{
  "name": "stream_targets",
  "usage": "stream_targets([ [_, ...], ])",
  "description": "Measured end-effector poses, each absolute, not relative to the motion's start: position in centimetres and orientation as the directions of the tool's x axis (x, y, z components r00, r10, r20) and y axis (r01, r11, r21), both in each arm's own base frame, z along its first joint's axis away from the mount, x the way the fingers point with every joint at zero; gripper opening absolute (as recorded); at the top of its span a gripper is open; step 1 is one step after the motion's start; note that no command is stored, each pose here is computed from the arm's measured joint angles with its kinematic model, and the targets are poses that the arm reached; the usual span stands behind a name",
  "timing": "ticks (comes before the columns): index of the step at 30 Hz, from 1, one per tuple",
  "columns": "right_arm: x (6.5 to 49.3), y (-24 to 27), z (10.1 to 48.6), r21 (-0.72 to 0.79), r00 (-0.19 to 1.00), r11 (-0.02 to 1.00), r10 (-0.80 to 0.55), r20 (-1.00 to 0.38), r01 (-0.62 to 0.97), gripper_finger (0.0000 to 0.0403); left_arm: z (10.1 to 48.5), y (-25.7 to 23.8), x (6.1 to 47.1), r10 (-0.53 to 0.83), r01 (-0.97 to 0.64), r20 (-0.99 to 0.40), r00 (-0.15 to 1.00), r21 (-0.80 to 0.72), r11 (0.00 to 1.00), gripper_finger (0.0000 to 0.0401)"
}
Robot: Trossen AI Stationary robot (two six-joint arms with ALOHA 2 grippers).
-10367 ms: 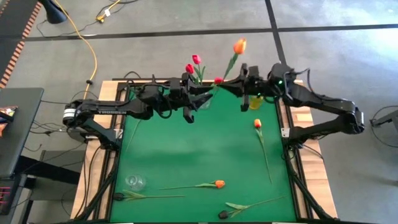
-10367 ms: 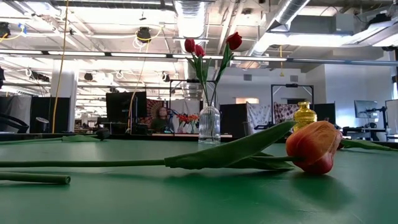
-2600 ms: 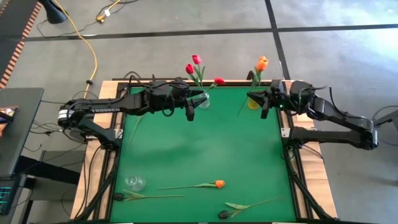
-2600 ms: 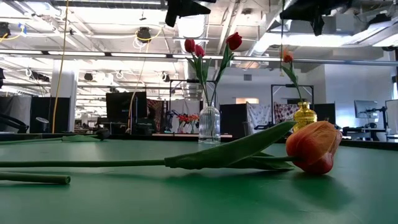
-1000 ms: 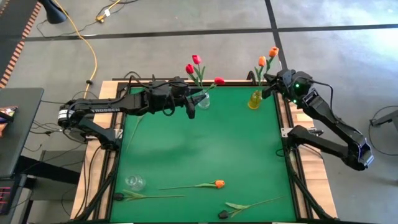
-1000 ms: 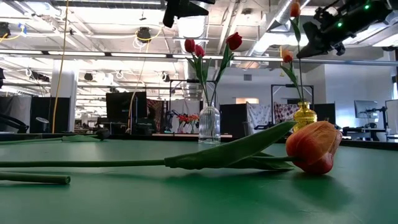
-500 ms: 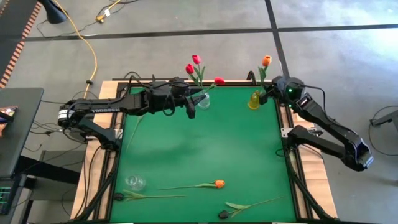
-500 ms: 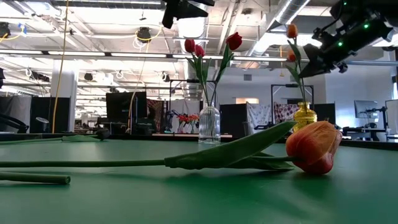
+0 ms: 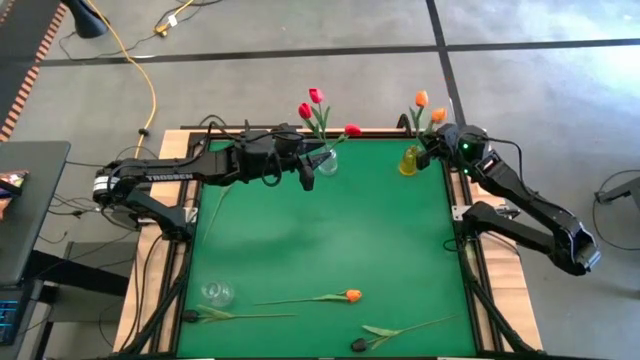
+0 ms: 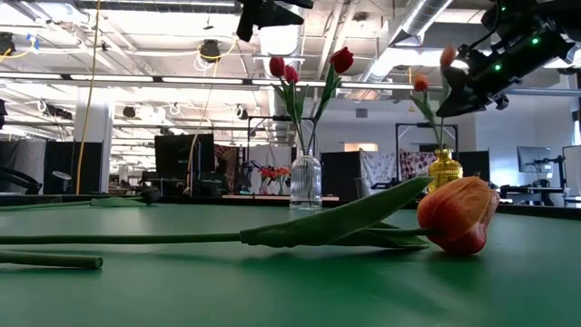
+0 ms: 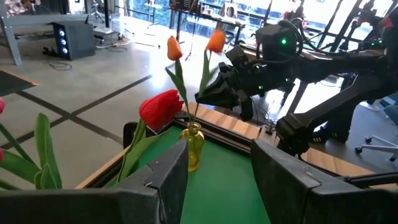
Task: Sort flowers into vase by color
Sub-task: Put the top orange flower into the yellow vase, then put the orange flower into the yellow vase
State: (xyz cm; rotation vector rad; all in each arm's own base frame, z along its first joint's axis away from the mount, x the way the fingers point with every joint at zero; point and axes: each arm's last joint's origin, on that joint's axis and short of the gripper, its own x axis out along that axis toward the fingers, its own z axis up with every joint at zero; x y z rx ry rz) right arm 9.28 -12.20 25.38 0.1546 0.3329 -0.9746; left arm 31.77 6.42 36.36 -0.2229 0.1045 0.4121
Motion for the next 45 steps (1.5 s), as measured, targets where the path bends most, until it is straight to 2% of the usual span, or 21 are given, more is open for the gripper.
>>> stream_targets([
  [6,9.2,-12.1,25.6,-0.027,0.511,0.557,-0.778,-0.365,0.83,0.0156,36.4,6.4,31.8,0.385,-0.408,-0.146,0.911,-0.193,0.892,0.0162],
  [15,8.2,-10.9,28.6,-0.089,0.462,0.578,-0.726,-0.509,0.811,0.0211,36.3,6.3,31.8,0.357,-0.379,-0.147,0.922,-0.164,0.911,0.0162],
  [24,6.8,-8.7,30.9,-0.08,0.402,0.599,-0.623,-0.671,0.797,0.0226,36.1,6.2,31.8,0.307,-0.334,-0.175,0.935,-0.15,0.931,0.0162],
  [29,6.5,-7.4,31.9,0.001,0.437,0.628,-0.54,-0.719,0.778,0.0226,35.6,6.1,31.8,0.272,-0.309,-0.222,0.936,-0.15,0.939,0.0162],
  [34,6.8,-6.4,32.7,0.126,0.535,0.681,-0.432,-0.726,0.722,0.0226,34.3,5.6,31.4,0.137,-0.202,-0.359,0.923,-0.151,0.968,0.0162],
  [40,7.6,-5.2,33.2,0.285,0.662,0.746,-0.266,-0.701,0.602,0.0226,32.4,4.5,30.6,-0.031,-0.088,-0.553,0.833,-0.188,0.978,0.0162],
  [45,8.3,-4.0,33.2,0.386,0.724,0.797,-0.091,-0.684,0.465,0.0226,31.6,1.8,30.1,-0.269,0.107,-0.612,0.744,-0.287,0.952,0.0162],
])
